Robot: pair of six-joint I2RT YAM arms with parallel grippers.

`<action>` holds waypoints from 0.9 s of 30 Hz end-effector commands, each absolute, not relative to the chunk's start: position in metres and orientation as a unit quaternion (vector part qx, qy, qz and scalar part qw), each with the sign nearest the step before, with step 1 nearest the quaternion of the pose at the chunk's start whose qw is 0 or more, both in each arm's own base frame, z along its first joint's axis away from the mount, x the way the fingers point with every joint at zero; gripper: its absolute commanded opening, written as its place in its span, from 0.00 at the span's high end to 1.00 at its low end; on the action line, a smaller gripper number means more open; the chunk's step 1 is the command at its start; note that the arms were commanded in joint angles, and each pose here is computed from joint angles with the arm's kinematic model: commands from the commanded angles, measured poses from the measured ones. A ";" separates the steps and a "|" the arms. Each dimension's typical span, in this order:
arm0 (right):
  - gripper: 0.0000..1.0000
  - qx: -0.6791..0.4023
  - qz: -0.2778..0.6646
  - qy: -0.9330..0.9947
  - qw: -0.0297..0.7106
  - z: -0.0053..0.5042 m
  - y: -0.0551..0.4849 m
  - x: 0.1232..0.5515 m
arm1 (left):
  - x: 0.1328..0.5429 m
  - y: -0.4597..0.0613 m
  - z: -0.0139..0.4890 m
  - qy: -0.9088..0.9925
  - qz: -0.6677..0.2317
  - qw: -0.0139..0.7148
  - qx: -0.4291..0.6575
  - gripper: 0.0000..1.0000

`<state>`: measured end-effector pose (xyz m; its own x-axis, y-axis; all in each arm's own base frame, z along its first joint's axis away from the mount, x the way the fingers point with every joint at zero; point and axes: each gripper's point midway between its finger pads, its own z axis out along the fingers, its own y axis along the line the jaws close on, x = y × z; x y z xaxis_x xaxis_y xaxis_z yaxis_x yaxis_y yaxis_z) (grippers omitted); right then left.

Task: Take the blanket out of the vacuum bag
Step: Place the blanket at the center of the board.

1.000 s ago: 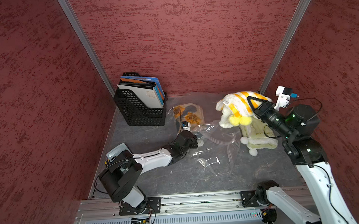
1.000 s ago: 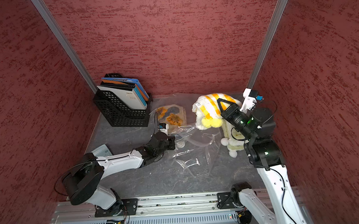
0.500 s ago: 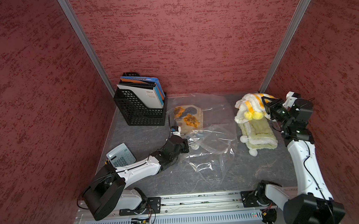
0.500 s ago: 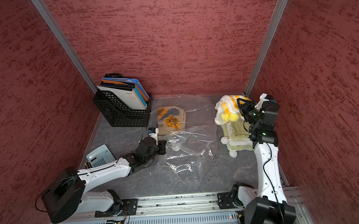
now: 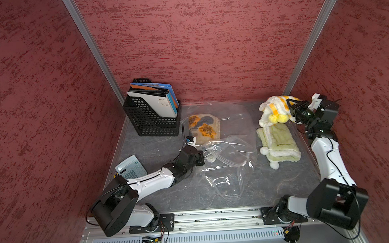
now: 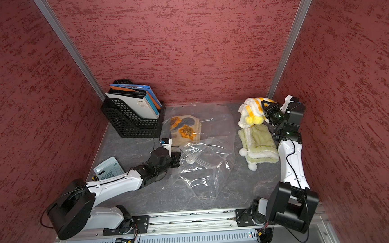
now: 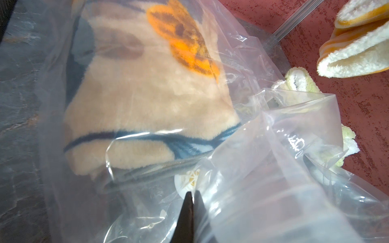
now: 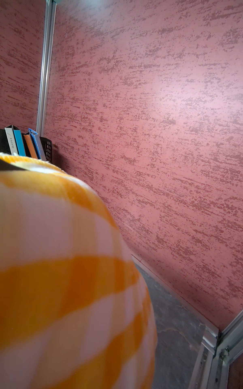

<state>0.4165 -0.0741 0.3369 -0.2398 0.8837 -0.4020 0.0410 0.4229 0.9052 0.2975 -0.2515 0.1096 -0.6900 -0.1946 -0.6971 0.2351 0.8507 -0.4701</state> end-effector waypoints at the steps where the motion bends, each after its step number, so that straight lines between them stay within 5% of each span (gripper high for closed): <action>1: 1.00 0.300 0.421 0.658 0.548 0.367 -0.072 0.417 | 0.302 -0.254 0.115 0.874 -0.280 0.397 0.010 1.00; 27: 0.99 0.403 0.317 0.732 0.448 0.224 -0.075 0.315 | 0.294 -0.256 0.125 0.863 -0.306 0.401 0.021 1.00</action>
<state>0.3326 -0.0755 0.2414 -0.2531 0.8906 -0.3777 0.2308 0.4348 0.8704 0.2956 -0.2569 0.1177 -0.6892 -0.2006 -0.6963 0.2658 0.8240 -0.5004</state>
